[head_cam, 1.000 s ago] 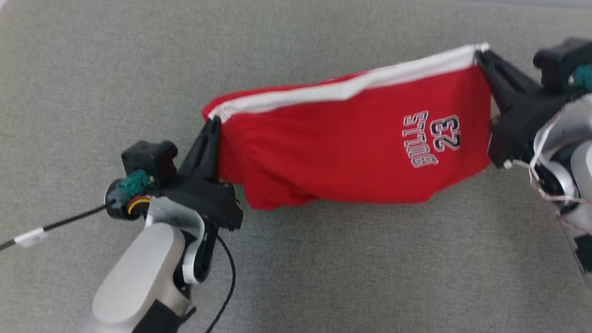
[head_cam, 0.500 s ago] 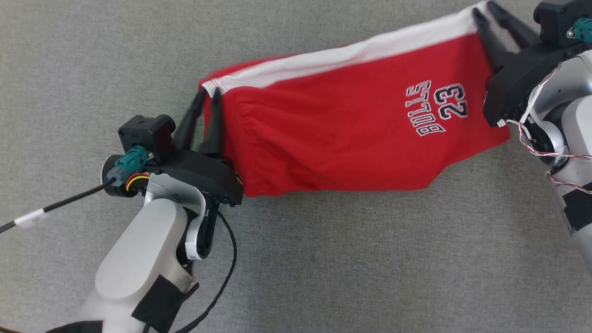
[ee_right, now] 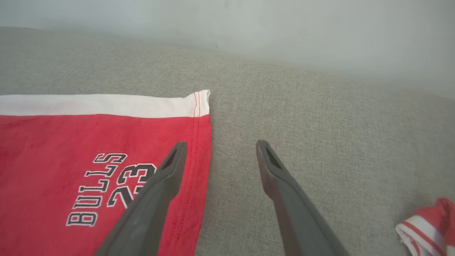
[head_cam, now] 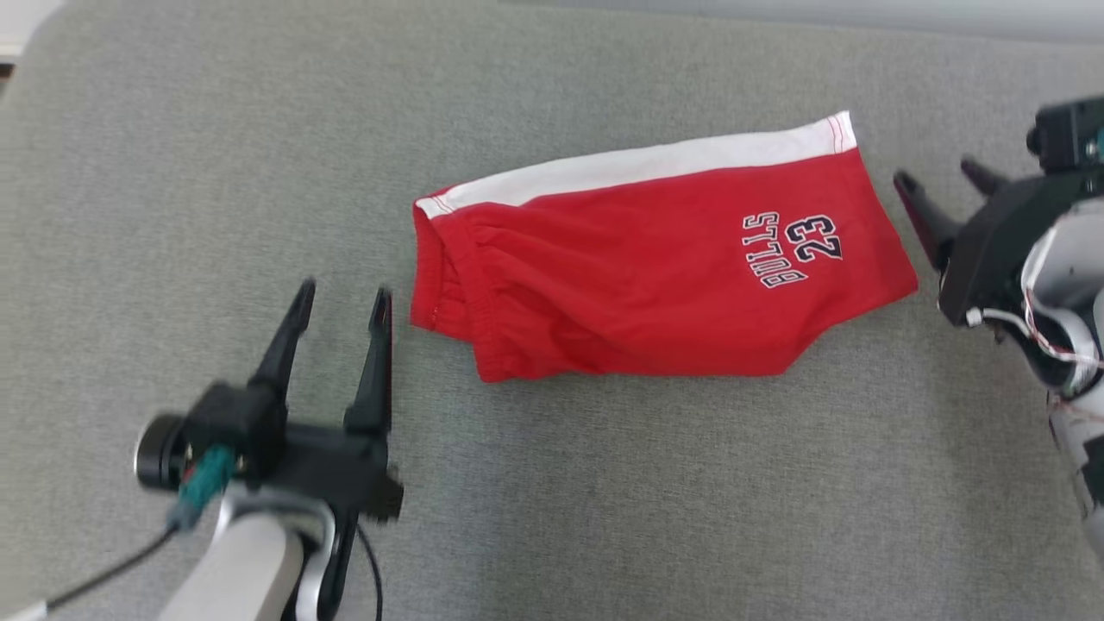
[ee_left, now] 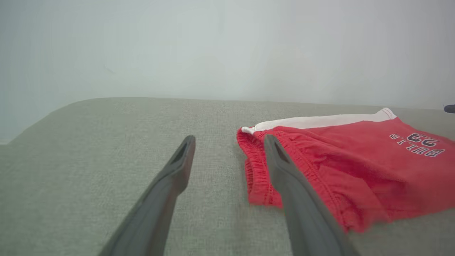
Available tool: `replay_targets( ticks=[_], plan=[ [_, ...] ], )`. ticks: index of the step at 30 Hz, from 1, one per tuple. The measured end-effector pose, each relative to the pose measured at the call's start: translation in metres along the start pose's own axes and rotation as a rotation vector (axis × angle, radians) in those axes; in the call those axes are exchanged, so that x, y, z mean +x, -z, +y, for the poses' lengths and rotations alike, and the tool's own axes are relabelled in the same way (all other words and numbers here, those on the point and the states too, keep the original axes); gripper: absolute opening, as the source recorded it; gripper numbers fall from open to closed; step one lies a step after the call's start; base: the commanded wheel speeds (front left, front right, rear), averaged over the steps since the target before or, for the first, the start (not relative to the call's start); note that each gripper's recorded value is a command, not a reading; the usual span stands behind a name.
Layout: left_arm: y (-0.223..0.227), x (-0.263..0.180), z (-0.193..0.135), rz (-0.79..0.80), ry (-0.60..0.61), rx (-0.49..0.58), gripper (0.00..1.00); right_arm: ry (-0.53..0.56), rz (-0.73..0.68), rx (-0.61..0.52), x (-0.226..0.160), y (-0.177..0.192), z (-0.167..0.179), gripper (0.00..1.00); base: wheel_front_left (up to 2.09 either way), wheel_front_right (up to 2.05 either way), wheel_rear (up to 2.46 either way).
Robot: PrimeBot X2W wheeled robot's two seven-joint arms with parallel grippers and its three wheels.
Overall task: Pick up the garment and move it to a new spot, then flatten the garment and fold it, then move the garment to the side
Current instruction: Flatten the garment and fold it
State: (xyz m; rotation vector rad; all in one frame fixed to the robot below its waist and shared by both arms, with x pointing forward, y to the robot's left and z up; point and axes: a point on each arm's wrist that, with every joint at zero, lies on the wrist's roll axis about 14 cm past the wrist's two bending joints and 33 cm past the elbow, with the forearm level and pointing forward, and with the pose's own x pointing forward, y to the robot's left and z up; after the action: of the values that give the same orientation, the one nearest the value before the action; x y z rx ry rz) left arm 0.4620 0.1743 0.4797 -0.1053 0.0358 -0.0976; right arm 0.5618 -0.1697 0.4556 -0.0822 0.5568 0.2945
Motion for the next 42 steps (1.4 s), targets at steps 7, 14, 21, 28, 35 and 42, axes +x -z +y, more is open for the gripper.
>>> replay_targets(
  ticks=[7, 14, 21, 28, 35, 42],
  plan=[
    [0.01, -0.036, 0.017, 0.031, -0.077, -0.018, 1.0, 0.0, 0.047, 0.056, 0.0, 0.017, 0.011, 1.0, 0.0, 0.0, 0.0],
    [0.022, -0.062, 0.036, 0.068, -0.153, -0.039, 1.0, 0.036, 0.122, 0.093, 0.019, 0.039, 0.015, 1.0, 0.0, 0.0, 0.0],
    [0.03, -0.071, 0.044, 0.091, -0.188, -0.055, 1.0, 0.013, 0.197, 0.089, 0.038, 0.051, 0.033, 0.9, 0.0, 0.0, 0.0],
    [0.039, -0.078, 0.042, 0.117, -0.186, -0.077, 1.0, 0.025, 0.304, 0.048, 0.027, 0.068, 0.035, 0.15, 0.0, 0.0, 0.0],
    [0.04, -0.076, 0.036, 0.121, -0.167, -0.081, 1.0, 0.138, 0.216, 0.04, 0.014, 0.06, 0.005, 0.0, 0.0, 0.0, 0.0],
    [0.031, -0.08, 0.033, 0.1, -0.157, -0.091, 1.0, 0.264, 0.127, 0.036, -0.022, 0.054, -0.027, 0.0, 0.0, 0.0, 0.0]
  ],
)
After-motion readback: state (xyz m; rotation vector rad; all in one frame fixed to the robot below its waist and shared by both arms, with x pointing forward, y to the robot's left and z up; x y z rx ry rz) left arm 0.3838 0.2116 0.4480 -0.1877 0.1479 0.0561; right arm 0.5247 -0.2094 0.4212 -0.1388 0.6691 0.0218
